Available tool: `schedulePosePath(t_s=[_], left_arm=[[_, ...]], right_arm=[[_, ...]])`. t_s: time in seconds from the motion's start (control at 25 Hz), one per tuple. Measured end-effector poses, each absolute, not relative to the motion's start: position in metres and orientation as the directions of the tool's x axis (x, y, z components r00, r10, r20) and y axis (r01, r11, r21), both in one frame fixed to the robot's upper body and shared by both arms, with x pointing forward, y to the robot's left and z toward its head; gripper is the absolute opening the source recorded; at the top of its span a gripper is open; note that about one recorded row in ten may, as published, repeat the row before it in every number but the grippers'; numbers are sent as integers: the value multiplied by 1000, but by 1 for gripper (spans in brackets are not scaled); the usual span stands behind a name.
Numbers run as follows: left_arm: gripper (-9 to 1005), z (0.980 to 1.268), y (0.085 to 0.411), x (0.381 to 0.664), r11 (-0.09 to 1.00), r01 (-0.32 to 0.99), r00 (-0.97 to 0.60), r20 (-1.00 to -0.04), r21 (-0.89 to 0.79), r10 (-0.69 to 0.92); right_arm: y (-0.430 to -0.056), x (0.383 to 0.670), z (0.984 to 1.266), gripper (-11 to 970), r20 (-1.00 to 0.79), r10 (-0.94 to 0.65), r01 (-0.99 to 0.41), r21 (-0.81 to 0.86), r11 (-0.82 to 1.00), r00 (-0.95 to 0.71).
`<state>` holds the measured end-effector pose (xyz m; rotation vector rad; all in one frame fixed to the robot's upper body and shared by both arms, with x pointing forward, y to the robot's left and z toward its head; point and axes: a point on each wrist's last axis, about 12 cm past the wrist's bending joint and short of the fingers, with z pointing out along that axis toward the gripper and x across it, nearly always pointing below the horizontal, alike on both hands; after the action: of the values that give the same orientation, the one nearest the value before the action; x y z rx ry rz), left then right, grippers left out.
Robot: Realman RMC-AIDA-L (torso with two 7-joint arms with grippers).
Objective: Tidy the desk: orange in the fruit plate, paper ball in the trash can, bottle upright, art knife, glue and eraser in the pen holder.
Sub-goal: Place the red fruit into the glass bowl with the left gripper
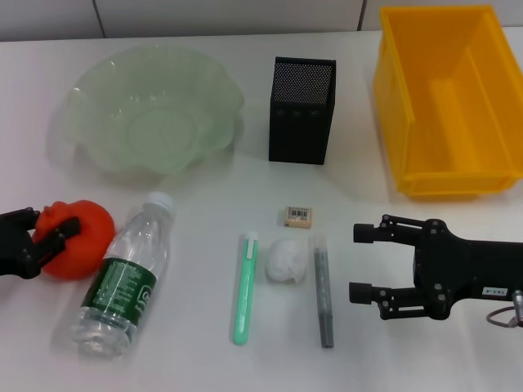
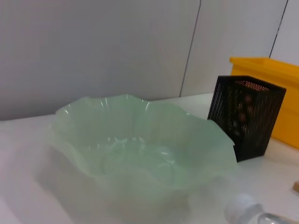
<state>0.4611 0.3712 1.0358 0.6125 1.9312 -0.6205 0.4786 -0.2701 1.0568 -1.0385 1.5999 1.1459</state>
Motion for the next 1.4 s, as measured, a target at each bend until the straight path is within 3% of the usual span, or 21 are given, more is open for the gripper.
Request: schedulePosePath(t_s=[0.04,0.12,0.44,0.48,0.68,1.0,1.24,1.4], left_arm=[[534,1038,372,461,744,650,-389,-909,-158,147],[296,1046,375,462,745,650,-362,-923,-150,129],[211,1100,377,488,722,681,-177,-984,-121,3],[202,1110,362,512,697,710,-148,-989,-106,1],[172,1106,323,568,716,687,-189,-982,-128,5],[146,1090,296,602,786,606,-276,-959,-123,62],[297,1093,294,603,774,623,-266,-961,-112,75],[490,1100,309,590,764,636,-229,-972,-105,57]], right_arm=[[-270,479,1057,837,-957,-131,-949,225,223,-258],[-270,479,1057,837,-957,-131,-948,225,223,-258],[-270,479,1058,837,-958,-124,-948,226,223,-257],[-270,479,1058,837,-958,-124,-949,225,222,-257],[-270,479,1060,836,-960,-116,-951,228,210,-256],[-270,479,1062,836,-956,-106,-947,249,203,-274],[-270,480,1063,835,-952,-99,-942,267,205,-291],[-272,480,1065,835,-951,-81,-937,277,213,-299]])
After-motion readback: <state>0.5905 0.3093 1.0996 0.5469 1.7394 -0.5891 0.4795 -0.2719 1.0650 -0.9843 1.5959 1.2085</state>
